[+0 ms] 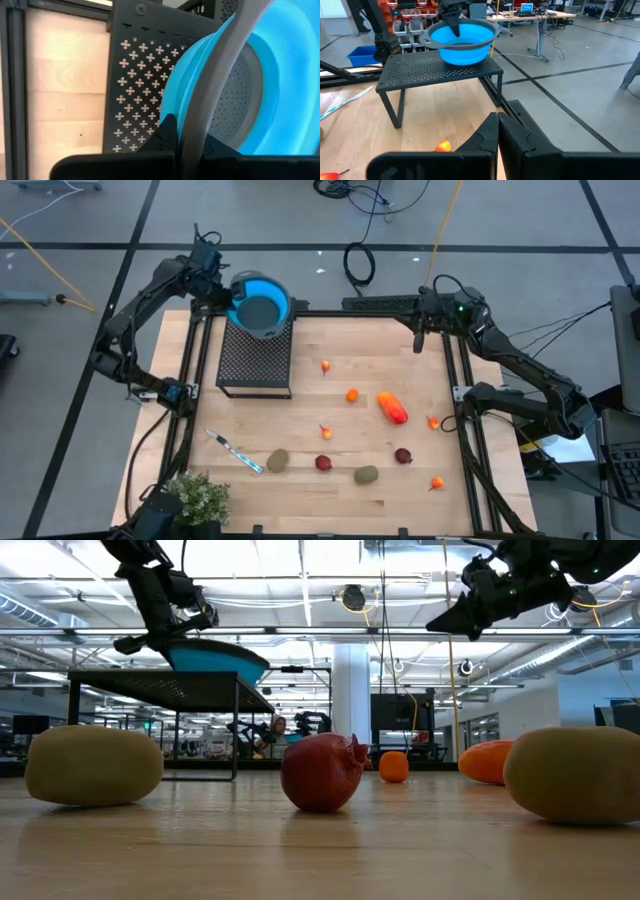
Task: Pick & Place Fruit
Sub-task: Put the blue strainer bowl on the shelf
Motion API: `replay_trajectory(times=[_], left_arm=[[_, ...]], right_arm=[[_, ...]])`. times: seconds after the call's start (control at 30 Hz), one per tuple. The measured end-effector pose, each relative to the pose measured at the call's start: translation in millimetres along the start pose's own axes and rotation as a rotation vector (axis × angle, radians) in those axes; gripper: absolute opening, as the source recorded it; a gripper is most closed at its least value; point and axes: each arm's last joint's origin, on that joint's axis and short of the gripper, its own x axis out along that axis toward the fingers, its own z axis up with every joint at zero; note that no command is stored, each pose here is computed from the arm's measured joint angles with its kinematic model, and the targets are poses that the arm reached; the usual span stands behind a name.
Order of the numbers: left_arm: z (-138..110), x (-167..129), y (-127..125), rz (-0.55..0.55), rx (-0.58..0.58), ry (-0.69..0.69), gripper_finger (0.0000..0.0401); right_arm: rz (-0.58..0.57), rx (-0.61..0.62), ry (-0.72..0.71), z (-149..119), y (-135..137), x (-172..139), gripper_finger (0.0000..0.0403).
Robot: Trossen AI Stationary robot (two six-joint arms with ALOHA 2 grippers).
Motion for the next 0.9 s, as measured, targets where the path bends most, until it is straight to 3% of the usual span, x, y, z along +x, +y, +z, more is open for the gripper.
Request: replay_trajectory(times=[0.9], left_arm=[[-2.4,1.4,-3.1,0.025,0.057,-0.014,0.0000]], right_arm=[[-0.015,0.002,0.000,-0.2,-2.5,-1.5,0.0000]])
